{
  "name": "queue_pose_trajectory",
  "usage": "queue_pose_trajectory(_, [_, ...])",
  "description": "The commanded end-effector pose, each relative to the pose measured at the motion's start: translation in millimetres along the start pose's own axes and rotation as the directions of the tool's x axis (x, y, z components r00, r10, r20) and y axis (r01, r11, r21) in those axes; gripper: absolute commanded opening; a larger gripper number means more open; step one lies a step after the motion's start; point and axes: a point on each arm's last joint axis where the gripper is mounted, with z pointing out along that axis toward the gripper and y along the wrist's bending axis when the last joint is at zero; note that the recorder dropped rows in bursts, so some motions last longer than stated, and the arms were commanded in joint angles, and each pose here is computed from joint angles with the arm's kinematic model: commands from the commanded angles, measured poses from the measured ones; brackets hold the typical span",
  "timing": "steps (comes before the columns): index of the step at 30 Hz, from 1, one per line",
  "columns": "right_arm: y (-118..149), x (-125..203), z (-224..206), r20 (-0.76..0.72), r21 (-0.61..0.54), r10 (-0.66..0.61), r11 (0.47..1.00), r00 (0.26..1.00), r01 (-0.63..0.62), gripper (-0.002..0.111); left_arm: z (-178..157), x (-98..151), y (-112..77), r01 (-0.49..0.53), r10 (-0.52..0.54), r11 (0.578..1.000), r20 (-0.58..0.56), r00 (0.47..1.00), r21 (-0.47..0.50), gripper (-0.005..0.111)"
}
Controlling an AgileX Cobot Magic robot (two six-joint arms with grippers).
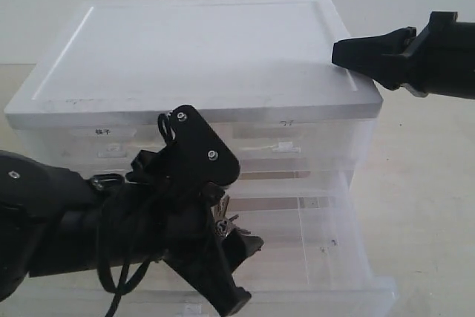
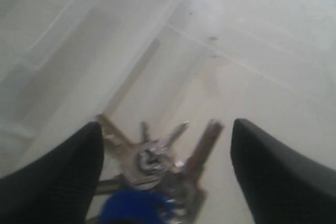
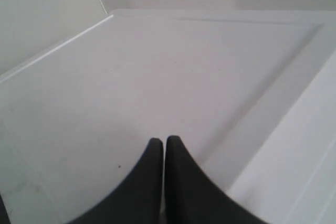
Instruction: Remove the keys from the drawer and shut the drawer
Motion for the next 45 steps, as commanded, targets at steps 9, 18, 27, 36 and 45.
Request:
queue_pose_trajectory(9, [-3, 7, 1, -0.054, 0.019, -0.019, 1.0, 0.998, 0.02, 0.0, 8, 16, 9.8, -0.136, 0.124, 0.985, -0.108, 0.986, -0.109, 0.058])
queue_pose_trajectory(18, [-3, 7, 1, -0.054, 0.019, -0.019, 1.0, 0.998, 0.02, 0.0, 3, 14, 14.9, -0.244, 0.226, 0.959, -0.125, 0.966, -0.146, 0.005])
queue_pose_trajectory(27, [-3, 7, 1, -0.054, 0.019, -0.019, 1.0, 0.998, 0.02, 0.0, -56, -25, 27.0, -0.174, 0.204, 0.953, 0.103, 0.973, -0.249, 0.005])
queue_pose_trajectory(36, [-3, 7, 1, -0.055, 0.018, -0.02, 1.0, 0.998, 0.021, 0.0, -44, -18, 16.2, -0.096, 0.112, 0.986, 0.114, 0.987, -0.134, 0.04])
queue_pose_trajectory(45, [-3, 8, 1, -0.064, 0.016, -0.011, 1.0, 0.998, 0.012, 0.0, -65, -54, 28.9, -0.108, 0.169, 0.906, 0.116, 0.979, -0.409, 0.054])
